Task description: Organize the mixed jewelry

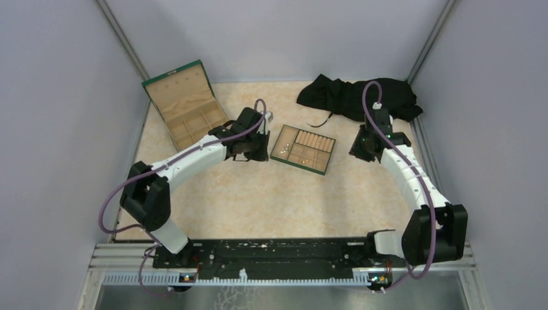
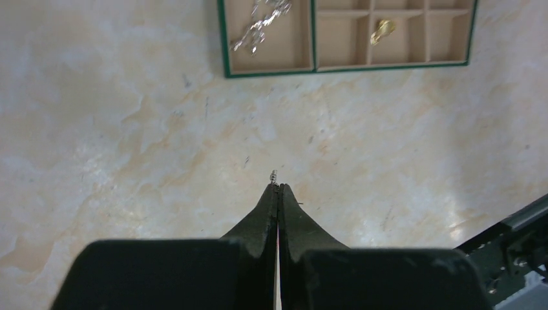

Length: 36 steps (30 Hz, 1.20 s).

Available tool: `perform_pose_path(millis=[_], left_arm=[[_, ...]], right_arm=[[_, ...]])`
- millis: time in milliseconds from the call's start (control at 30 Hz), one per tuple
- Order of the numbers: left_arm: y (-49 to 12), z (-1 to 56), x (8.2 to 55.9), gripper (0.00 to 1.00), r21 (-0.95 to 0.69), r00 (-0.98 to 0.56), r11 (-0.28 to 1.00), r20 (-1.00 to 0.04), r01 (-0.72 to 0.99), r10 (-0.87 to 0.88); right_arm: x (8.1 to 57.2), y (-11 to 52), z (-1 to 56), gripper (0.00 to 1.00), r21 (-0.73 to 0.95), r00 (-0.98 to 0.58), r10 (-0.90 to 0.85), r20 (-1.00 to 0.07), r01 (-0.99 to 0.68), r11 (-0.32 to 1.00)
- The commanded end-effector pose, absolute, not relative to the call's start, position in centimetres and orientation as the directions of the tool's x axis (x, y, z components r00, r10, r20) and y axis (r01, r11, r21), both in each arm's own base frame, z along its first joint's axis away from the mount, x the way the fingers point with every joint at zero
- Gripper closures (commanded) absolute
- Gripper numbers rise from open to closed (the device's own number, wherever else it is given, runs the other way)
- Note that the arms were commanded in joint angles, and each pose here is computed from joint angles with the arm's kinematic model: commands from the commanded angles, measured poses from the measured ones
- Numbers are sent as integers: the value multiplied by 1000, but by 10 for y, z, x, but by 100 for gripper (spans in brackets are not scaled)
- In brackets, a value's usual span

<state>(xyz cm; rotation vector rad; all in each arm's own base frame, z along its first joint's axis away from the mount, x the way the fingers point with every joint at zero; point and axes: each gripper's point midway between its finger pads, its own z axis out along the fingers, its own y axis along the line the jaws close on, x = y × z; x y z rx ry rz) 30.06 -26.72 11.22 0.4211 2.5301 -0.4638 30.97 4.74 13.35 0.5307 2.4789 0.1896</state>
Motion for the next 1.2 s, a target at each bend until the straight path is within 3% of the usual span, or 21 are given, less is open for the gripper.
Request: perform_pose_path(millis=[0,367,833,933,1100,1167], left_arm=[[-311,131,320,100,-335,-800,848,-578,412,160],[-383,129,365,100,-391,-776,803,-616,450,135],[-403,88,398,100,-349,-777,830,-611,436,151],[-403,82,399,93,-342,-781,833,-605,434,158],[-400,80,400,70,-323,-776,842,-608,433,165],[-398,86,401,67,-315,-769,843,-616,437,168]], right_arm=[[305,37,149,74,244,-704,423,-570,347,906],[292,31,150,74,217,-709,411,-574,353,910],[292,31,149,74,206,-718,404,-567,352,913],[294,31,150,74,205,-716,405,-569,353,913],[297,31,150,74,204,-717,403,-568,352,913],[299,32,150,74,207,-716,404,-569,351,913]])
